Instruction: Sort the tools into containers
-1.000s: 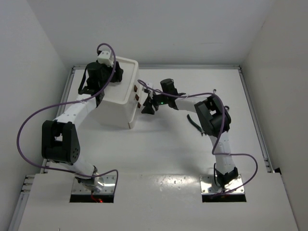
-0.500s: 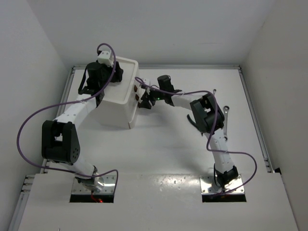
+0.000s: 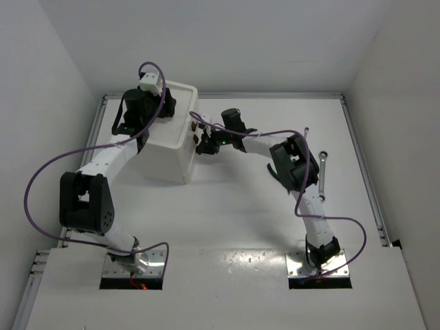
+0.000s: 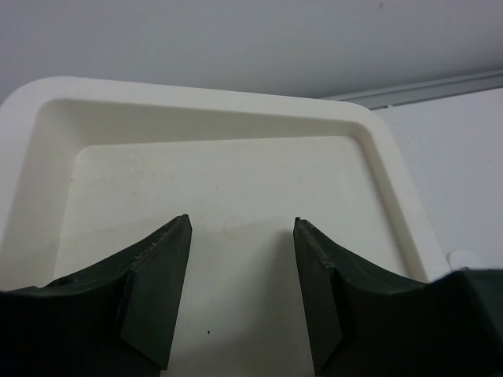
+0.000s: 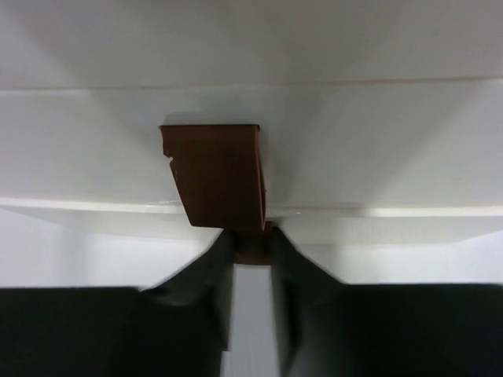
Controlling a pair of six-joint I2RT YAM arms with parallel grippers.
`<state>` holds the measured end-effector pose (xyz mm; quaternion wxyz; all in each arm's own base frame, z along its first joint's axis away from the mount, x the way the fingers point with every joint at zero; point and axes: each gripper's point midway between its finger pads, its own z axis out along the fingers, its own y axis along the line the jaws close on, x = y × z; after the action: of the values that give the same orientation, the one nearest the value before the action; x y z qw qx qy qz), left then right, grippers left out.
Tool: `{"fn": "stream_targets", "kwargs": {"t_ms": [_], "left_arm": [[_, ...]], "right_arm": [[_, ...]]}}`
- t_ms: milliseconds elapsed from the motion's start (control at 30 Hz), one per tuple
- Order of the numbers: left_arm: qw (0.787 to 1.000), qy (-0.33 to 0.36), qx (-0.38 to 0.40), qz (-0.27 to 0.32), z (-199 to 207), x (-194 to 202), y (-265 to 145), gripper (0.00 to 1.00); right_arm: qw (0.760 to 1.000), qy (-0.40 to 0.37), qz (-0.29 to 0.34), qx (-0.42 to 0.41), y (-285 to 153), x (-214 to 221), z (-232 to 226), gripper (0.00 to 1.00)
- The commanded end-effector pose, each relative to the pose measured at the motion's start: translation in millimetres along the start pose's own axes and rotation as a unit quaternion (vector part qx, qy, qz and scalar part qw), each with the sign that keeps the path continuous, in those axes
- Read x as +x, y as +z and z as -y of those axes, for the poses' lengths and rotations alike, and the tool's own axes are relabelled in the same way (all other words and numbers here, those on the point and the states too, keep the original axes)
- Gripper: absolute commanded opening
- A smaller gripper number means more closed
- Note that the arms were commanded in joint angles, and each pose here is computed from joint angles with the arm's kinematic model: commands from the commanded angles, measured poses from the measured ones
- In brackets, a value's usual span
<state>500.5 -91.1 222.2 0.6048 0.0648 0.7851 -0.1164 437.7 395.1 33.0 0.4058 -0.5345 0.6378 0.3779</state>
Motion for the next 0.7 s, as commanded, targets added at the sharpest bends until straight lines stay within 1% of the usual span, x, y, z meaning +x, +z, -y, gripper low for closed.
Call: {"fn": "stream_targets", "kwargs": {"t_ms": [0, 33, 100, 200, 267, 300, 333, 367, 400, 433, 533, 667], "left_arm": [[0.854, -0.104, -0.044, -0.508, 5, 283, -133, 0.62], [0.854, -0.104, -0.044, -0.508, 5, 283, -133, 0.62], [0.854, -0.104, -0.044, -0.508, 5, 283, -133, 0.62], [0.854, -0.104, -0.044, -0.508, 5, 283, -133, 0.62], [0.854, -0.104, -0.044, -0.508, 5, 283, -133, 0.62], [0.854, -0.104, -0.044, -0.508, 5, 283, -133, 0.62], [0.854, -0.104, -0.044, -0.508, 5, 283, -133, 0.62], [0.854, -0.106, -0.04, -0.508, 7, 283, -133, 0.62], [0.854, -0.106, -0.04, -0.508, 7, 283, -133, 0.62], [0.854, -0.106, -0.04, -0.508, 7, 283, -133, 0.62], [0.851, -0.107, -0.041, -0.512, 7, 286, -134, 0.62], [0.851, -0.107, -0.041, -0.512, 7, 286, -134, 0.62]], "right_arm": [[0.999, -0.027, 0.029, -0.011, 10, -25, -6, 0.16], [0.999, -0.02, 0.031, -0.01, 10, -26, -6, 0.05], [0.999, -0.019, 0.031, 0.004, 10, -27, -1, 0.0], [0.999, -0.011, 0.036, 0.011, 7, -30, -2, 0.0], [0.999, -0.006, 0.043, 0.026, -3, -32, 1, 0.0], [0.999, 0.009, 0.034, 0.038, -10, -23, 4, 0.0], [0.998, 0.0, 0.041, 0.045, -15, -33, 5, 0.0], [0.998, 0.01, 0.034, 0.048, -22, -23, 4, 0.0], [0.998, 0.01, 0.037, 0.055, -29, -23, 7, 0.0], [0.998, 0.006, 0.042, 0.051, -33, -30, 3, 0.0], [0.998, 0.019, 0.034, 0.056, -43, -18, 3, 0.0], [0.996, 0.024, 0.039, 0.072, -61, -23, 11, 0.0]]}}
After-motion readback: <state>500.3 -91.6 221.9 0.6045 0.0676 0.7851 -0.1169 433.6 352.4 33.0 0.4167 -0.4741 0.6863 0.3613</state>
